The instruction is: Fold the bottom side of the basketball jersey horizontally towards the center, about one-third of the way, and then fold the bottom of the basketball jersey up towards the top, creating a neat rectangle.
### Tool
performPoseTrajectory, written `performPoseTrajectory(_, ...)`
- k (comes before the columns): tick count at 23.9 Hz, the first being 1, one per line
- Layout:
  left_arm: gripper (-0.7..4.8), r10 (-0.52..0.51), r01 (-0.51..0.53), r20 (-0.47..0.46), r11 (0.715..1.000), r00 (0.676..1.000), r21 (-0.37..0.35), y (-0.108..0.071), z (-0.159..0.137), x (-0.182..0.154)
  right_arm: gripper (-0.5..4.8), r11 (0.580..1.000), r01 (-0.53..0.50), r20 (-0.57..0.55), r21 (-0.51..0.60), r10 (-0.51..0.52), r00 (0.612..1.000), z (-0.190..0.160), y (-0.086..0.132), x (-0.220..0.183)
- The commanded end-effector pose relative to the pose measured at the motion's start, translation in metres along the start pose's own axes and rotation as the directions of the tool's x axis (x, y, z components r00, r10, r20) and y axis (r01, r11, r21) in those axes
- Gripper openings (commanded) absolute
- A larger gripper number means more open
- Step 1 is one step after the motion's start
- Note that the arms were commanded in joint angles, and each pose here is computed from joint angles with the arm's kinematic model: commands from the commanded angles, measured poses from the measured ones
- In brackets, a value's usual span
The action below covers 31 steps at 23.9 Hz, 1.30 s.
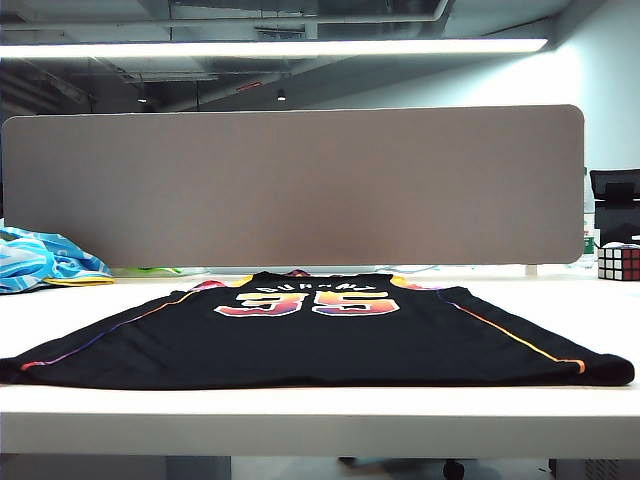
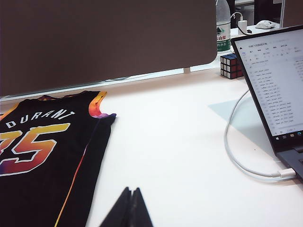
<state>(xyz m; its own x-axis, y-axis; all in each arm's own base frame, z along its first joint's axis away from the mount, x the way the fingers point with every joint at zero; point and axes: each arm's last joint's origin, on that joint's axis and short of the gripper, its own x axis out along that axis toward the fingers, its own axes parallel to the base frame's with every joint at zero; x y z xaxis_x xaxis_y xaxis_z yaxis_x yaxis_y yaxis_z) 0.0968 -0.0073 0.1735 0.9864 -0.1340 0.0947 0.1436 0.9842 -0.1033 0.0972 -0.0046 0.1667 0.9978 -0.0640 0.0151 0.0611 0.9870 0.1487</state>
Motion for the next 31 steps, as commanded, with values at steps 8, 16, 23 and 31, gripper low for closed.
performPoseTrajectory(8, -0.06, -0.007, 0.011, 0.025, 0.989, 1.0, -0.145, -0.001, 0.004, 0.0, -0.02, 0.992, -0.109, 0.003, 0.07, 0.109, 0.994, 0.001, 0.003, 0.0)
performPoseTrajectory(16, -0.06, 0.01, -0.056, -0.149, 0.949, 0.989, -0.311, -0.001, 0.011, 0.005, -0.04, 0.972, -0.176, -0.081, 0.158, 0.19, 0.978, 0.023, 0.009, 0.001)
performPoseTrajectory(23, -0.06, -0.066, -0.053, -0.361, 0.95, 0.93, -0.309, -0.003, 0.025, 0.034, -0.04, 0.977, -0.115, -0.266, 0.181, 0.161, 0.95, 0.047, 0.013, 0.02)
performPoseTrajectory(31, -0.06, -0.225, -0.012, -0.724, 0.952, 0.652, -0.306, 0.004, 0.017, 0.11, 0.0, 0.978, -0.096, -0.721, 0.186, 0.202, 0.663, 0.06, 0.02, 0.087)
